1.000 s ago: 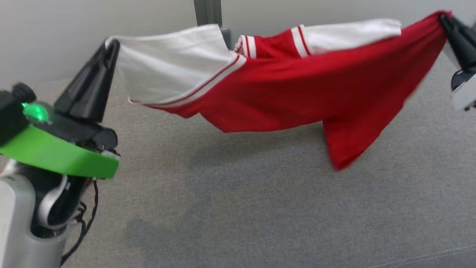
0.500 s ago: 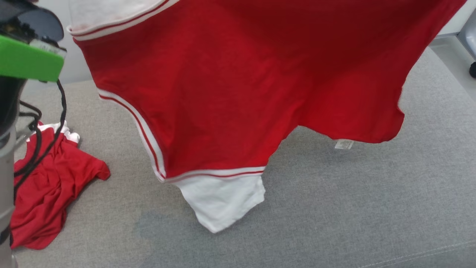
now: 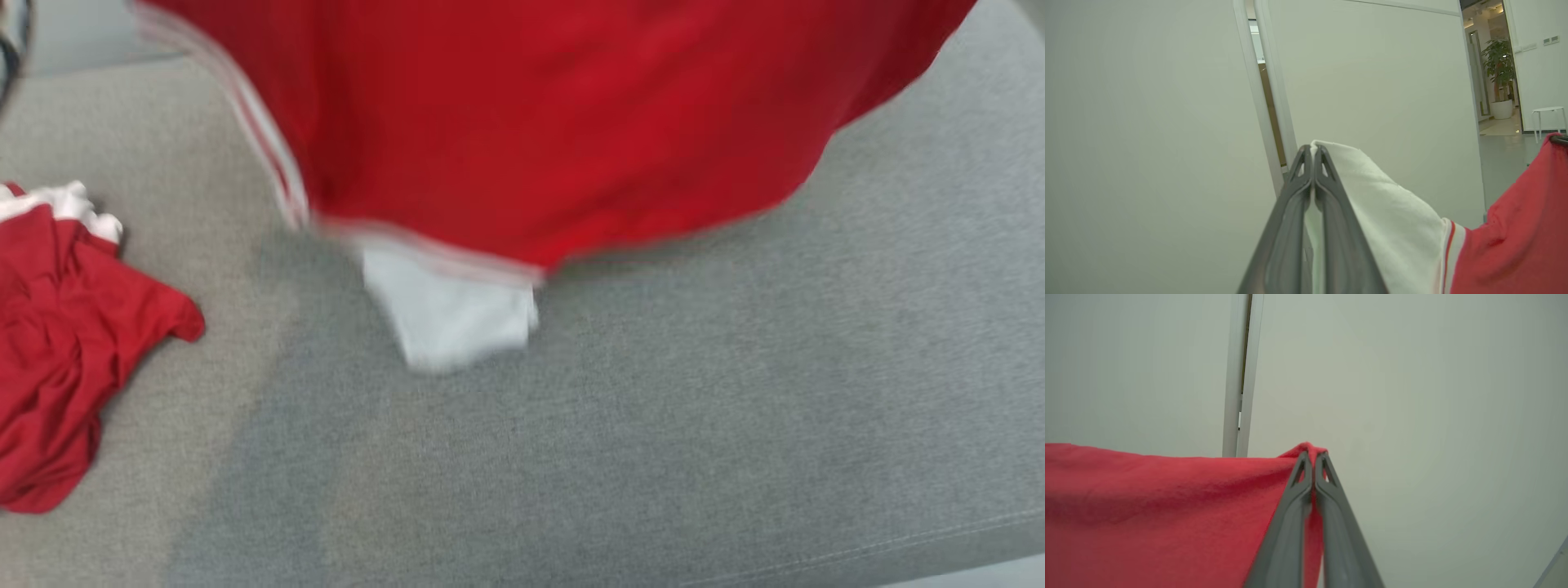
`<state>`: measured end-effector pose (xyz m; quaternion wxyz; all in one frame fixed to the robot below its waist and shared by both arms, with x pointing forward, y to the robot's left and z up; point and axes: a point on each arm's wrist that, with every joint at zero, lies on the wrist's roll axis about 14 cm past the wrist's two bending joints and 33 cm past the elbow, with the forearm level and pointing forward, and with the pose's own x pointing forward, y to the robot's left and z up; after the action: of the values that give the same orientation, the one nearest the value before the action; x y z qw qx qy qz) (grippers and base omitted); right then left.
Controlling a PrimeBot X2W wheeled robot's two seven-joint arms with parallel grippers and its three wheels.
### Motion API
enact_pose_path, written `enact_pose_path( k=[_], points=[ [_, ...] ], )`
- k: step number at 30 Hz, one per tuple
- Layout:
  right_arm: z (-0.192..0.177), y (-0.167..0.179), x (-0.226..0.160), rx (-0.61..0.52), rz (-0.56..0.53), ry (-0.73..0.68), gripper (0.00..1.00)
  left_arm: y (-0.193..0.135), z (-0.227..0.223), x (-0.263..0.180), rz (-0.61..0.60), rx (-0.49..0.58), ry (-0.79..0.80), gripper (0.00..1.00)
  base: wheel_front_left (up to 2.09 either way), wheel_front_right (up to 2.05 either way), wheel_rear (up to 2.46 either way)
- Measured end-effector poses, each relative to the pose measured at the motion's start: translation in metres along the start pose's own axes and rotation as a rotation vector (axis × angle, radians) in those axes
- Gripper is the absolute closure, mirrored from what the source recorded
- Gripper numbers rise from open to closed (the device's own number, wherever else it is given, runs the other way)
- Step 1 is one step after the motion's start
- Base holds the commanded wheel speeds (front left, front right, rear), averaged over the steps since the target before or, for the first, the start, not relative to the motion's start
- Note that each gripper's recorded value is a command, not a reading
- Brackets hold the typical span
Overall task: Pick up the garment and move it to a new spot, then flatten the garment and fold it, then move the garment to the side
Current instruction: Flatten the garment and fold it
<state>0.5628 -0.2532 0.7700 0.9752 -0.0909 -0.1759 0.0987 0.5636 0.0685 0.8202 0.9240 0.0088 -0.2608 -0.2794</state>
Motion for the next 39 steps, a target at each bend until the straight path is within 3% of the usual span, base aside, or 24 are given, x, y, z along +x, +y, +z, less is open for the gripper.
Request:
enact_pose_path(
  k=[9,15,17,20,26,33,39],
  points=[
    [-0.039,-0.007,0.085,-0.101,-0.078,-0.106,1.0,0.047,-0.04,0.057,0.082,0.133,-0.169,1.0,0.0,0.0,0.0],
    [-0.077,0.008,0.111,-0.157,-0.048,-0.13,1.0,0.056,-0.088,0.058,0.102,0.08,-0.179,1.0,0.0,0.0,0.0],
    [-0.107,0.023,0.112,-0.149,-0.02,-0.105,1.0,0.064,-0.112,0.046,0.128,0.053,-0.163,1.0,0.0,0.0,0.0],
    [-0.173,0.048,0.101,-0.115,0.02,-0.008,1.0,0.062,-0.162,0.018,0.14,0.013,-0.087,1.0,0.0,0.0,0.0],
    [-0.236,0.083,0.068,-0.026,0.062,0.098,1.0,0.041,-0.204,-0.039,0.107,-0.033,0.021,1.0,0.0,0.0,0.0],
    [-0.246,0.096,0.015,0.066,0.046,0.157,1.0,0.02,-0.204,-0.122,0.135,-0.114,0.119,1.0,0.0,0.0,0.0],
    [-0.244,0.094,-0.05,0.134,0.008,0.237,1.0,-0.014,-0.212,-0.204,0.202,-0.256,0.271,1.0,0.0,0.0,0.0]
  ],
)
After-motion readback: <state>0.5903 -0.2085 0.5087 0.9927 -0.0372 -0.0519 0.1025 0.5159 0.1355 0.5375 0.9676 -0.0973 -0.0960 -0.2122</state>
